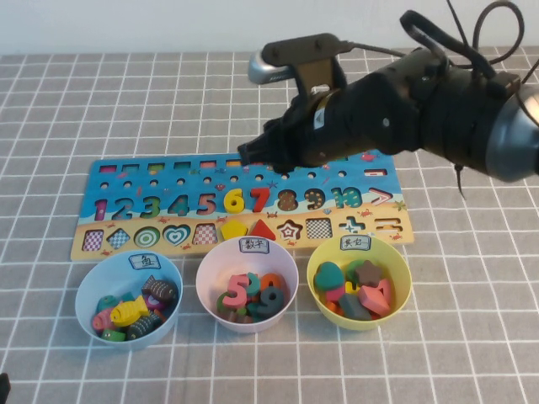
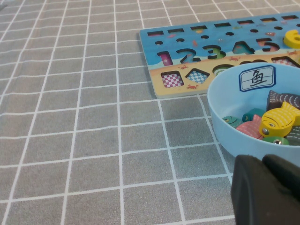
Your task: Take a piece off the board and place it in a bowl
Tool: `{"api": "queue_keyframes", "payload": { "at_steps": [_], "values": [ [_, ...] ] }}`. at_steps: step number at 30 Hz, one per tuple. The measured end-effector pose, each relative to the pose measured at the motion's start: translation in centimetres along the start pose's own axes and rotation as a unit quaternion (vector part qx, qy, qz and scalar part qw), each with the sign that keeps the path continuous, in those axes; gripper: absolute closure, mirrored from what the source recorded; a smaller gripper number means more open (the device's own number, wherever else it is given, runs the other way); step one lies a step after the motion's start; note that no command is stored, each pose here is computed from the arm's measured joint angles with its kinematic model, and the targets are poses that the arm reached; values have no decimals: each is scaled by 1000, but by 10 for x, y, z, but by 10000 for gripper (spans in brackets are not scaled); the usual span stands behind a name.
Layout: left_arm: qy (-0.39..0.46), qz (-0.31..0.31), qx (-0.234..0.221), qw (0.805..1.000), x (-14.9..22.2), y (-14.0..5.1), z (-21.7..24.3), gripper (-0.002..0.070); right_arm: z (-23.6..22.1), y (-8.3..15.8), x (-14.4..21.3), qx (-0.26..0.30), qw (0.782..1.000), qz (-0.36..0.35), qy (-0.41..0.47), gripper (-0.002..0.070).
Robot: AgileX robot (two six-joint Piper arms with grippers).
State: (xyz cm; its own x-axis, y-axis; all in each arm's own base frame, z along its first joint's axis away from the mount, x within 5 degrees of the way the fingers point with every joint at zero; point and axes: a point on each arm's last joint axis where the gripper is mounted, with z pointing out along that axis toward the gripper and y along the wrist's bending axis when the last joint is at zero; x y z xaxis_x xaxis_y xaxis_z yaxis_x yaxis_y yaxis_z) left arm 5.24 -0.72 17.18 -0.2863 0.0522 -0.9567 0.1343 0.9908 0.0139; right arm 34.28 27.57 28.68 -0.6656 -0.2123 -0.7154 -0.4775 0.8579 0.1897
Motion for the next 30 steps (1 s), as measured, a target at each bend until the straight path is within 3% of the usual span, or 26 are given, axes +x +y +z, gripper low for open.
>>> {"api": "queue_keyframes", "payload": {
  "at_steps": [14, 30],
  "values": [
    [0, 0, 0, 1000, 0, 0, 0, 673, -10, 90, 43, -120, 984, -86, 96, 470],
    [0, 0, 0, 1000, 0, 0, 0, 673, -16, 153, 73, -176, 969, -118, 130, 470]
  ]
}}
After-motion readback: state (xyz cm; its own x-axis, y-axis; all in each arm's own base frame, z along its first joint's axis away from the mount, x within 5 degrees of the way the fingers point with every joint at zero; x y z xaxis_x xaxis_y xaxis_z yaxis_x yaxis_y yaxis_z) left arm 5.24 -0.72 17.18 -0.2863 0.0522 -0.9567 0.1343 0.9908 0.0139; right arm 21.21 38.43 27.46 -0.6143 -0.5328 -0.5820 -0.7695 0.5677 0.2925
